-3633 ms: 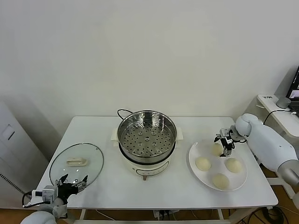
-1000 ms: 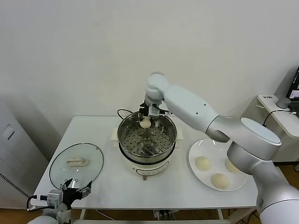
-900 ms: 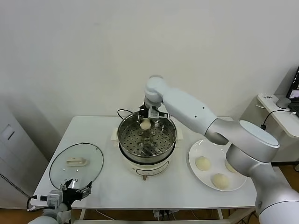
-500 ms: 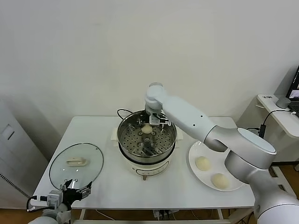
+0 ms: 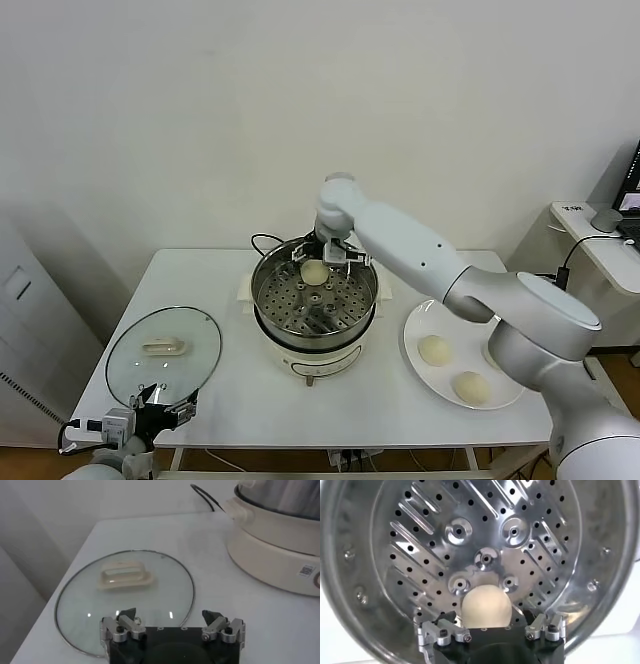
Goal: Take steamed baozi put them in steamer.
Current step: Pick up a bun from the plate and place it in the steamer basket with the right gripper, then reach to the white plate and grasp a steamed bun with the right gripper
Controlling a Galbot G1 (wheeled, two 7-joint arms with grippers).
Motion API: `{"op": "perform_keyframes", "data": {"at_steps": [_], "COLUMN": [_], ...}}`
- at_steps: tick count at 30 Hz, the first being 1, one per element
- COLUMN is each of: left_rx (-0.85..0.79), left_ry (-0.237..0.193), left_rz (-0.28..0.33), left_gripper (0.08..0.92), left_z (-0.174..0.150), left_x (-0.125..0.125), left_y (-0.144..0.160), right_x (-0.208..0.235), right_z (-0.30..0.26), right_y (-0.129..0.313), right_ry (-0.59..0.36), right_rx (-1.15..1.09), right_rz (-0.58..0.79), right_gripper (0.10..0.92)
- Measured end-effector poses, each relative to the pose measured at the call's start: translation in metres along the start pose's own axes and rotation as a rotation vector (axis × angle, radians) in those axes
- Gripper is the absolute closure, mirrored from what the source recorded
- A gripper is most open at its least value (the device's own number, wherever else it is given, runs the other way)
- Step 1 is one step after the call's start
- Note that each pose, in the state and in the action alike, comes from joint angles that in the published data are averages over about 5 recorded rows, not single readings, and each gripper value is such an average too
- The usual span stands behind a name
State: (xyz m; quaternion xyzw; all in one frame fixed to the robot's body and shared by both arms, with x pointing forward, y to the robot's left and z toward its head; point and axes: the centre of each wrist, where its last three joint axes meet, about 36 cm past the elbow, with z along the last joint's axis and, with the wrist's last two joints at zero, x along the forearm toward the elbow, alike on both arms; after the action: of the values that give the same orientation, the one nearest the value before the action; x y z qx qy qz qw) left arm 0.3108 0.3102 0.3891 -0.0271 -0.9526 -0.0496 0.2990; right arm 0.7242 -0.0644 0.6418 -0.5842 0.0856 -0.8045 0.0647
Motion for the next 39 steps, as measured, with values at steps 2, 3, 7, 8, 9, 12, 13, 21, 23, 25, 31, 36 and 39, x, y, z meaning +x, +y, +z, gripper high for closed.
{"op": "perform_keyframes", "data": {"at_steps": [2,3,7,8,9,12,13,21,23,25,31,36,39], "left_rx": [0.0,0.0,0.0,0.0,0.0,-0.001,-0.001,-0.003,-0.003,-0.001,0.004,0.006,0.009], "left_ry": [-0.001,-0.001,0.0,0.0,0.0,0.0,0.0,-0.002,-0.002,-0.002,-0.004,-0.005,-0.006], "left_rz": [0.0,0.0,0.002,0.002,0.003,0.004,0.004,0.003,0.003,0.002,0.0,0.0,0.0], "left_gripper": [0.177,0.177,0.177,0.177,0.177,0.177,0.177,0.177,0.177,0.177,0.177,0.177,0.177], "left_z": [0.0,0.0,0.0,0.0,0.0,-0.001,-0.001,-0.002,-0.003,-0.003,-0.004,-0.004,-0.004], "left_x": [0.0,0.0,0.0,0.0,0.0,0.0,0.0,0.0,0.0,0.0,0.002,0.002,0.003], "left_y": [0.0,0.0,-0.001,-0.002,-0.002,-0.003,-0.003,-0.002,-0.002,-0.002,-0.003,-0.004,-0.005], "right_x": [0.015,0.022,0.051,0.057,0.063,0.077,0.081,0.082,0.077,0.071,0.05,0.032,0.021], "right_z": [0.01,0.015,0.03,0.033,0.036,0.043,0.044,0.041,0.036,0.03,0.01,-0.004,-0.012], "right_y": [0.005,0.009,0.027,0.033,0.04,0.065,0.075,0.158,0.176,0.193,0.234,0.258,0.269], "right_ry": [-0.004,-0.008,-0.037,-0.046,-0.056,-0.091,-0.104,-0.217,-0.238,-0.251,-0.265,-0.265,-0.263], "right_rx": [-0.024,-0.036,-0.084,-0.097,-0.111,-0.155,-0.172,-0.356,-0.437,-0.536,-0.844,-1.033,-1.117], "right_rz": [0.004,0.006,0.008,0.007,0.005,-0.006,-0.011,-0.036,-0.042,-0.052,-0.091,-0.123,-0.141], "right_gripper": [0.2,0.2,0.2,0.2,0.2,0.2,0.2,0.2,0.2,0.2,0.2,0.2,0.2]}}
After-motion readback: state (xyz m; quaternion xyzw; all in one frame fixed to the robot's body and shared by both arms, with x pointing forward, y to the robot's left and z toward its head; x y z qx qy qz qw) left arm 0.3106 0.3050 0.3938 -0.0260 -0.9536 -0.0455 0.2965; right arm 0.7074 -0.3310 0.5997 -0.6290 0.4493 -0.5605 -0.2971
